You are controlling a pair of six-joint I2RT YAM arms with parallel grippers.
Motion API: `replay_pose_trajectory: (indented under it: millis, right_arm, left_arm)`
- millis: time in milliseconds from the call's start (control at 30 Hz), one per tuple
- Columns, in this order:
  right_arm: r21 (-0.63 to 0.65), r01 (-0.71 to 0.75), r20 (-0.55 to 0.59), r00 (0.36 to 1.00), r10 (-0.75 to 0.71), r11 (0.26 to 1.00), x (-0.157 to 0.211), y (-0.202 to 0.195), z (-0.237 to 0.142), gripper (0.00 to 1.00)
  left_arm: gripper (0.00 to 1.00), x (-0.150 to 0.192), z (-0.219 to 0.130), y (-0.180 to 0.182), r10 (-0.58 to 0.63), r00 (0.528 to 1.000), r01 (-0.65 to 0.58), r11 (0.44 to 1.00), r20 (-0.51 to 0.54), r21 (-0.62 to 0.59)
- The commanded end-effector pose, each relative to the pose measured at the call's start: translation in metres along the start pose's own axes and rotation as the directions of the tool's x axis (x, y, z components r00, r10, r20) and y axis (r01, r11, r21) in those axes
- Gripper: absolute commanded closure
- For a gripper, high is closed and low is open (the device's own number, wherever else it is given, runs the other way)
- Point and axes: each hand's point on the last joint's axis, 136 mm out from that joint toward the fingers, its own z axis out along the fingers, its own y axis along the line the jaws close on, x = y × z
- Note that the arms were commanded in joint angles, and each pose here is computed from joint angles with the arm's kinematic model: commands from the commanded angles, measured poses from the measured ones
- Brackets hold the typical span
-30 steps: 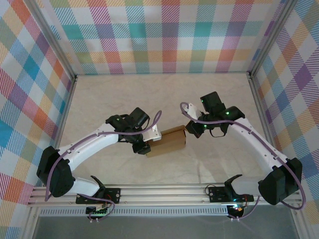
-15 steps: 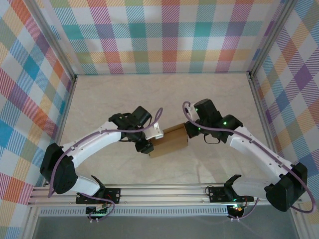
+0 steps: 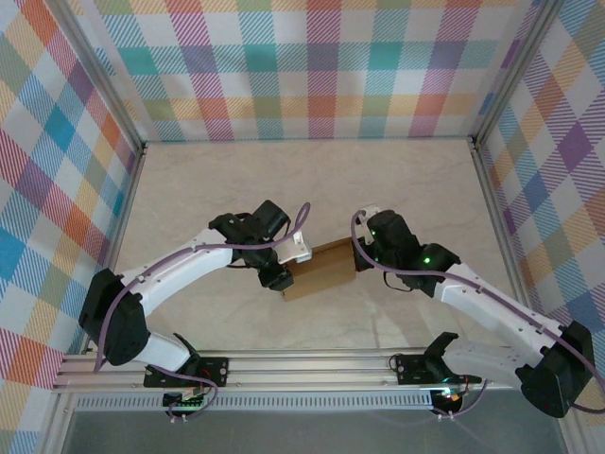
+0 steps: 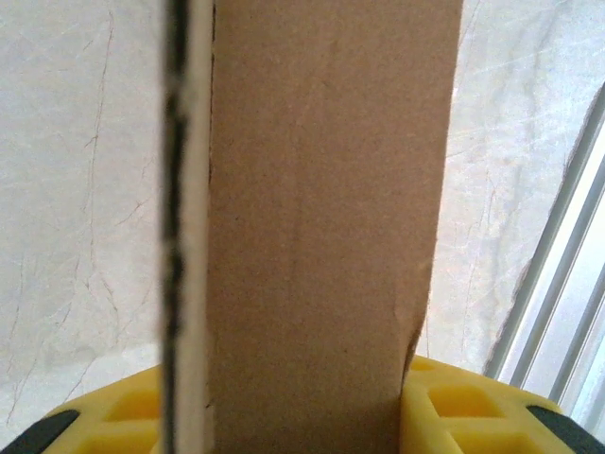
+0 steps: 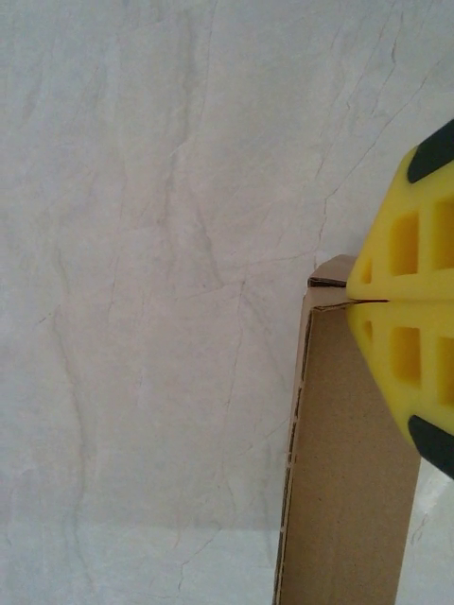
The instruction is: Fold the paper box
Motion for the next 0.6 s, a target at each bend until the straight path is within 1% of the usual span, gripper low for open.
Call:
replay_pose_trajectory:
  millis: [0,200,333,467,533,567]
  right_arm:
    - [0.015,-0.034,-0.026,0.999,0.034,0.999,0.017,-0.004,0.001,1.0]
    - [-0.003,-0.043,-0.013,0.999,0.043,0.999,0.014,-0.001,0.0,1.0]
    - [-0.006,-0.058,-0.006,0.998,0.058,0.998,0.019,-0.001,0.004,1.0]
    - [0.007,-0.055,0.029,0.998,0.055,0.998,0.021,-0.004,0.003,1.0]
    - [0.013,-0.055,0.034,0.998,0.055,0.998,0.022,-0.006,0.003,1.0]
    - [0.019,-0.055,0.034,0.998,0.054,0.998,0.023,-0.007,0.004,1.0]
  left_arm:
    - [0.76,0.003,0.004,0.009,0.022,0.999,-0.024,0.998,-0.029,-0.053]
    - [0.73,0.0,0.006,0.033,0.112,0.992,-0.122,0.977,-0.066,-0.173]
    - [0.72,-0.013,0.002,0.047,0.122,0.991,-0.133,0.964,-0.063,-0.231]
    - [0.68,-0.015,0.002,0.051,0.112,0.992,-0.124,0.961,-0.061,-0.247]
    - [0.64,-0.014,0.004,0.047,0.101,0.993,-0.113,0.967,-0.062,-0.228]
    - [0.6,-0.013,0.005,0.045,0.097,0.993,-0.108,0.97,-0.061,-0.217]
